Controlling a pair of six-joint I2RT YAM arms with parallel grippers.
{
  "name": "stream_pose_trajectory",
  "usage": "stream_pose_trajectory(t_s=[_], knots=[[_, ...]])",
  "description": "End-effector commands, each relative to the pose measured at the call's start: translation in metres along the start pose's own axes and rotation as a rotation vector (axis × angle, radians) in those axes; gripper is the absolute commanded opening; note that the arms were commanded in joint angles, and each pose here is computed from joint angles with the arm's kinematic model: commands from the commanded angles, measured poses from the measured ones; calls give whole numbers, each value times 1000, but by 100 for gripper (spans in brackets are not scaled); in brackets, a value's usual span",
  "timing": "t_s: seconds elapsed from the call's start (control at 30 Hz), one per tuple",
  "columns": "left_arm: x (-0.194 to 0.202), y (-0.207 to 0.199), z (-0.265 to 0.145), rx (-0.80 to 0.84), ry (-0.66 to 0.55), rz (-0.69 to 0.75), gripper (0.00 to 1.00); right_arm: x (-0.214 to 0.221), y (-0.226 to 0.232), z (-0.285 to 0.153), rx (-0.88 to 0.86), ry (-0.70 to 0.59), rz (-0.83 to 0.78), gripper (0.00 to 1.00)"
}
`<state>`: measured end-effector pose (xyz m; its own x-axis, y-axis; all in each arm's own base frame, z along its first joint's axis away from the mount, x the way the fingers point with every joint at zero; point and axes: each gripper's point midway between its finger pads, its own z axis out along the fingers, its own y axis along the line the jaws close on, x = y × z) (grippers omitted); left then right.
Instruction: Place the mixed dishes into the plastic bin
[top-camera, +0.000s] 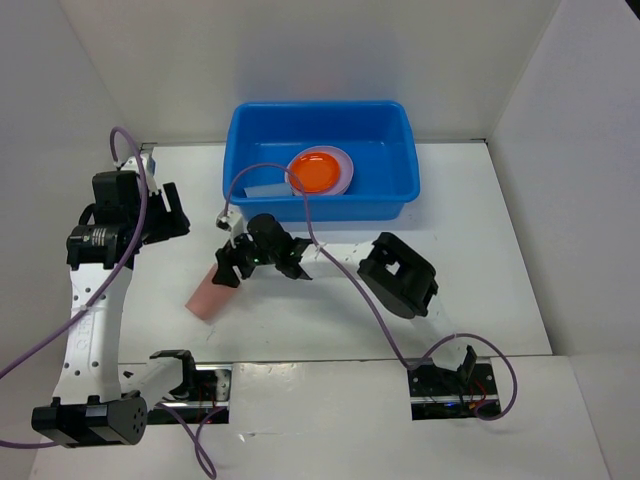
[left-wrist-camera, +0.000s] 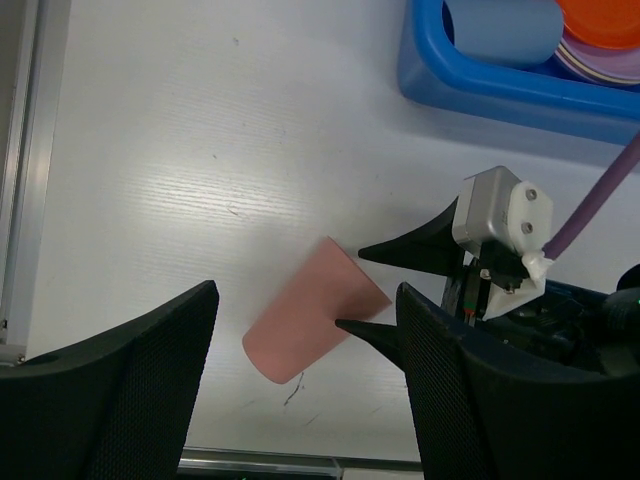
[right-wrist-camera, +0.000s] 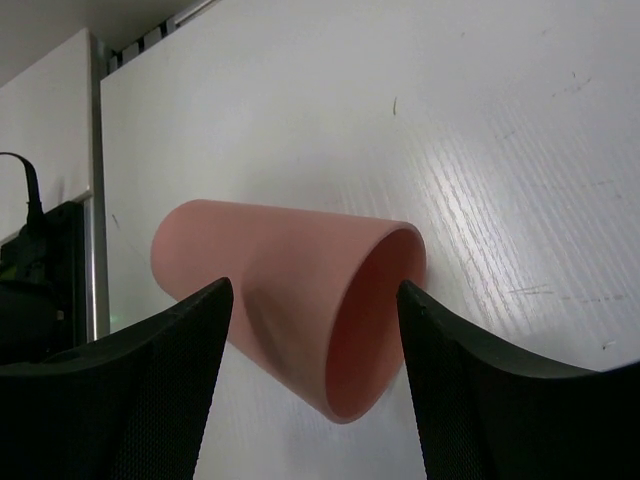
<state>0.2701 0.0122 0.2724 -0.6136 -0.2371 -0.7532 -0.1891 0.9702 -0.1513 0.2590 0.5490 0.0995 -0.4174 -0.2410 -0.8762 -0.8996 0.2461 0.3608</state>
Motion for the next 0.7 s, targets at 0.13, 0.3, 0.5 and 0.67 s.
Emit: stream_pose_trajectory(t_s=[0.13,0.3,0.5,0.67], knots=[[-11,-2,0,19,-43,13,79,9,5,-4,-86,81,15,69],[-11,-4,-3,30,-51,14,79,35,14,-13,-199,171,69,64],[-12,-4,-5,31,-60,14,79,63,31,-13,-346,235,134,54],[-10,-4,-6,30,-51,14,79,70,36,-10,-445,226,159,42]])
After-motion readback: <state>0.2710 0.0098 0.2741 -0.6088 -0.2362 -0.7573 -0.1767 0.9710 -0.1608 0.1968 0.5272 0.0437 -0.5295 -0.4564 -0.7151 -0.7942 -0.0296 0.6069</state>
